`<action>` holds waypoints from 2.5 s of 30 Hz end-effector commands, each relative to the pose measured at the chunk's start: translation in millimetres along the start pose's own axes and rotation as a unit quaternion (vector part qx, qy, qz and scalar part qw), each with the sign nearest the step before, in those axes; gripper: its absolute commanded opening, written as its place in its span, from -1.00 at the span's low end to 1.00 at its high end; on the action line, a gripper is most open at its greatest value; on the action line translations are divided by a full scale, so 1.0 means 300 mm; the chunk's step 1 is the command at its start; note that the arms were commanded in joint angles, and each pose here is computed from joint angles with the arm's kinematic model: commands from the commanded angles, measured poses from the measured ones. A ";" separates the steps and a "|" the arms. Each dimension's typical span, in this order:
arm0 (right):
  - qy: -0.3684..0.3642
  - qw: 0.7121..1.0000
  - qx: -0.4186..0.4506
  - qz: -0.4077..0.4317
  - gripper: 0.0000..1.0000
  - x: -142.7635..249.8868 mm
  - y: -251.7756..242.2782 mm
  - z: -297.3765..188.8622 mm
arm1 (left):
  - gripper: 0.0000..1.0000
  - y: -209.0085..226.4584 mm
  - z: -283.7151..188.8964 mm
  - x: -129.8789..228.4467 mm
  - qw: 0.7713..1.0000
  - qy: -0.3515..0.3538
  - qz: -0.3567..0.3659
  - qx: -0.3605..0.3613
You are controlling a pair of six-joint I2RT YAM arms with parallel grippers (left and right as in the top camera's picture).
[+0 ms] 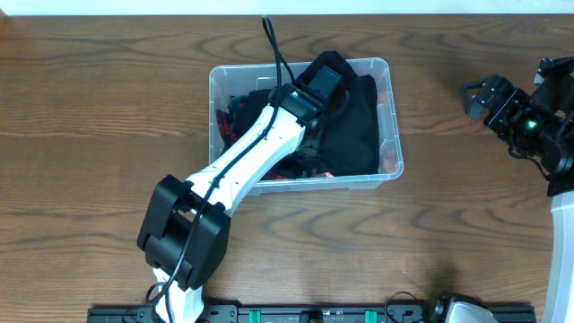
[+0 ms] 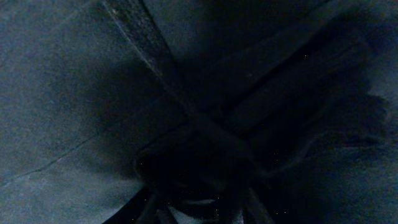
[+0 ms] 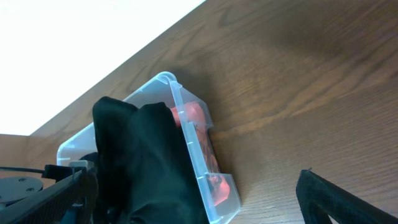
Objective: Pack container
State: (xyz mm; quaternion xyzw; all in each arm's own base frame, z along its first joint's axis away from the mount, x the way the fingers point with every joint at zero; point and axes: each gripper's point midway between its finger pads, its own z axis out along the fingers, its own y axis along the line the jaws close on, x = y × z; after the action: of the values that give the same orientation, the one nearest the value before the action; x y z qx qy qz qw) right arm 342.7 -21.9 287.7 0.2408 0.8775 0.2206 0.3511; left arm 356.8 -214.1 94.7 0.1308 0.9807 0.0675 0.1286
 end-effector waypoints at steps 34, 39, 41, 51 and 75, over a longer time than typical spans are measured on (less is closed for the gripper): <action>0.001 1.000 0.001 0.003 0.98 -0.002 -0.007 0.003 | -0.12 -0.244 0.185 -0.247 0.978 -0.095 0.072 0.172; 0.001 1.000 0.001 0.003 0.99 -0.002 -0.007 0.003 | -0.12 -0.203 0.003 -0.277 0.974 -0.126 0.060 0.179; 0.001 1.000 0.001 0.003 0.99 -0.002 -0.007 0.003 | -0.12 -0.171 -0.121 -0.283 0.970 -0.150 0.057 0.181; 0.001 1.000 0.001 0.003 0.98 -0.002 -0.007 0.003 | -0.07 0.115 -0.337 -0.098 0.991 -0.116 0.034 0.064; 0.001 1.000 0.001 0.003 0.98 -0.002 -0.006 0.003 | 0.18 0.301 -0.318 -0.042 0.990 -0.087 -0.068 0.091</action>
State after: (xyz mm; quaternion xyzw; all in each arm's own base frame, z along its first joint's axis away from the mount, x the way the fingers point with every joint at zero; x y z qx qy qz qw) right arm 342.9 -21.9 287.2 0.2409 0.8778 0.2208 0.3504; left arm 361.1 -153.6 139.8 0.1017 0.9865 -0.0333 0.1238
